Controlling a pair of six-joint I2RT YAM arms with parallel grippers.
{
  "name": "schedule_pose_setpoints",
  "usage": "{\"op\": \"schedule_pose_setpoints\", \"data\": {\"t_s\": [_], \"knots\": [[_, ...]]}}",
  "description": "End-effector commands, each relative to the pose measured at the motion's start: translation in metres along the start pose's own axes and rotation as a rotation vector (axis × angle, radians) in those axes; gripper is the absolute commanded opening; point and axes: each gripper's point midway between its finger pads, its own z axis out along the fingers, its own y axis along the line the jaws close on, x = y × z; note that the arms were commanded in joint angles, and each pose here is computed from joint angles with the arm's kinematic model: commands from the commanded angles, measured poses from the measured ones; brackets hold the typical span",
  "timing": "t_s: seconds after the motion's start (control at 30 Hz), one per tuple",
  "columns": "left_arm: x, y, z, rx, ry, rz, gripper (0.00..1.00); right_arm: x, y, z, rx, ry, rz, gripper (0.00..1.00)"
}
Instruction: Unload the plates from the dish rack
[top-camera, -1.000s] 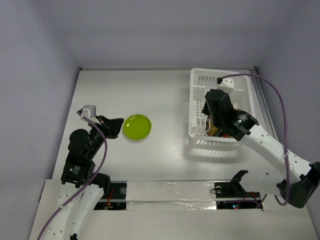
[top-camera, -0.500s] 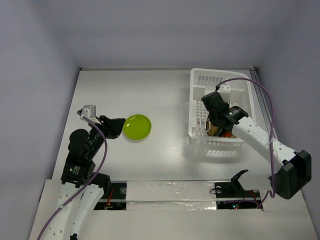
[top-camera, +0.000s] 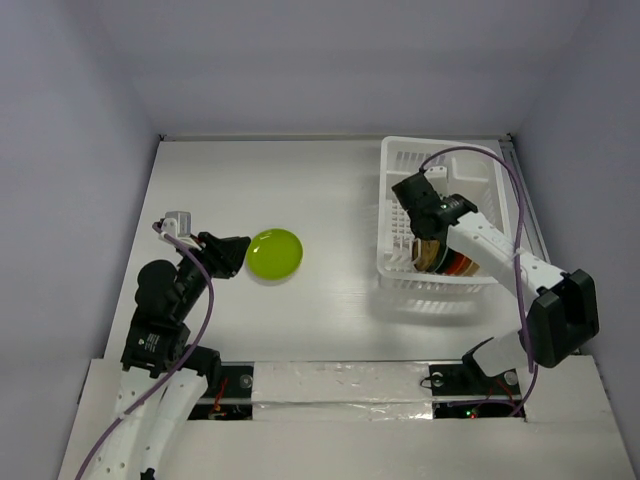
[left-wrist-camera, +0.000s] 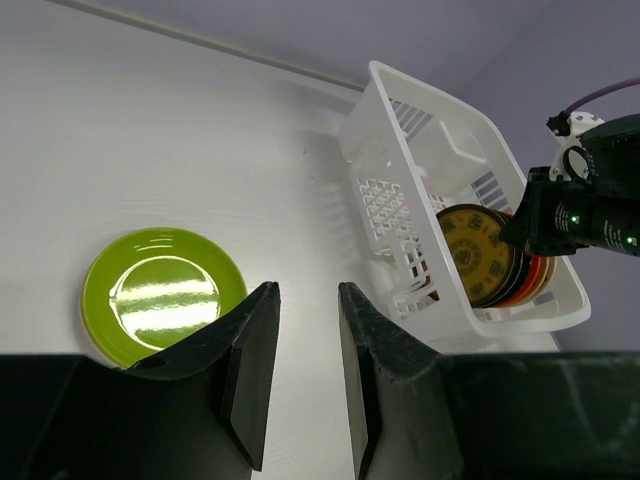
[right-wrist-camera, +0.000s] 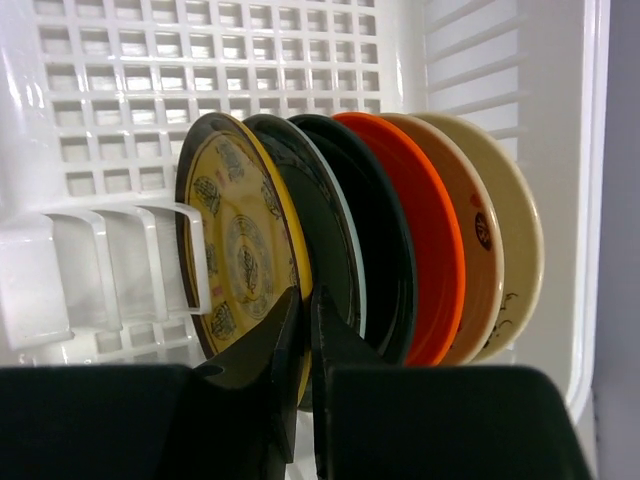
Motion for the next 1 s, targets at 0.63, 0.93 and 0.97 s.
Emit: {"op": "schedule_pose_setpoints", "data": {"t_s": [0.63, 0.93, 0.97], "knots": [[-0.012, -0.012, -0.004, 0.043, -0.044, 0.019, 0.29, -0.073, -0.030, -0.045, 0.093, -0.092, -0.032, 0.00], [-0.011, -0.011, -0.002, 0.039, -0.038, 0.017, 0.30, -0.133, -0.030, -0.123, -0.175, -0.368, 0.210, 0.00], [-0.011, -0.011, -0.002, 0.039, -0.036, 0.016, 0.30, -0.131, -0.017, -0.130, -0.239, -0.382, 0.200, 0.00]]}}
